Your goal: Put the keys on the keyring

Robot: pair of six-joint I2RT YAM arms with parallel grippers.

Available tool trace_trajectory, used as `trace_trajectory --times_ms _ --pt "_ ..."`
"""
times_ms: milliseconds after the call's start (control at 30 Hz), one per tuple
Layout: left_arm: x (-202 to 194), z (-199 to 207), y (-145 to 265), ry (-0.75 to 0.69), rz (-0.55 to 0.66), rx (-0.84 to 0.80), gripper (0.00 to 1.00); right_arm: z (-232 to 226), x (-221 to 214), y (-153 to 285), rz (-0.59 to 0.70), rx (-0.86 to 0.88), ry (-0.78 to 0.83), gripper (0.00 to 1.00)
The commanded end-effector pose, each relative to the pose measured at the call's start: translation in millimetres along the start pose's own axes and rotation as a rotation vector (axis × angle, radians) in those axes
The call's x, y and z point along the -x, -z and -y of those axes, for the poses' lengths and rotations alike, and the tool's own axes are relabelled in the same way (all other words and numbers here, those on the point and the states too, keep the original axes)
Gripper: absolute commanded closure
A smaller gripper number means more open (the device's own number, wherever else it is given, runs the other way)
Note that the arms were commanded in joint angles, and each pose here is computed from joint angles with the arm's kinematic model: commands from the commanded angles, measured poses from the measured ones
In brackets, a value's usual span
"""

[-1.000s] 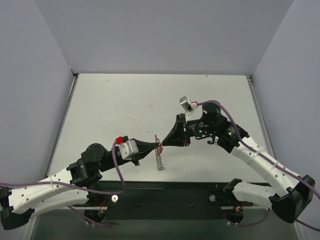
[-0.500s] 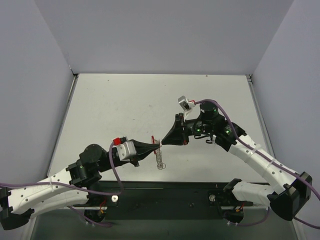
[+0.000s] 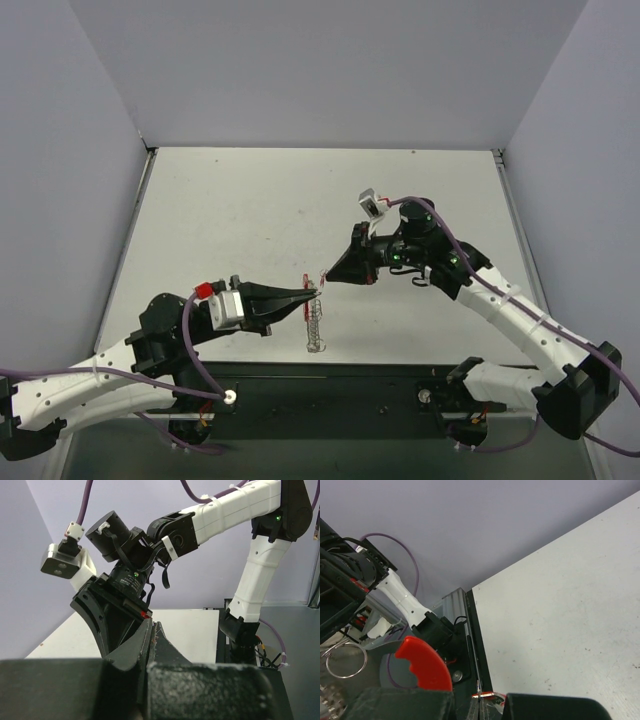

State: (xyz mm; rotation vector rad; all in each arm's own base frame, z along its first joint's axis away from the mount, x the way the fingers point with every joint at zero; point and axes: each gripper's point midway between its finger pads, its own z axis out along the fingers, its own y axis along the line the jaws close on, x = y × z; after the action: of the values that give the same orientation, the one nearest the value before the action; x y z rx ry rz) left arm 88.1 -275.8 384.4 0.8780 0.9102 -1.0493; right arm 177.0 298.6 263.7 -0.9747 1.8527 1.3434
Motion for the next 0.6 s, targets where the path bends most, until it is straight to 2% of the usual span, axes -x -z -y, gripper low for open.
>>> trace_trajectory --times_ms 0,267,567 --pt "30 -5 -2 -0.001 0.085 0.022 1.0 -7 17 17 0.06 -0.022 0.094 1.0" --pt "13 -10 0 0.012 0.038 0.061 1.0 -26 22 34 0.092 0.031 0.231 1.0" --pt "-14 -17 -2 0.037 -0.037 0.104 1.0 -37 13 34 0.07 0.114 0.26 1.0"
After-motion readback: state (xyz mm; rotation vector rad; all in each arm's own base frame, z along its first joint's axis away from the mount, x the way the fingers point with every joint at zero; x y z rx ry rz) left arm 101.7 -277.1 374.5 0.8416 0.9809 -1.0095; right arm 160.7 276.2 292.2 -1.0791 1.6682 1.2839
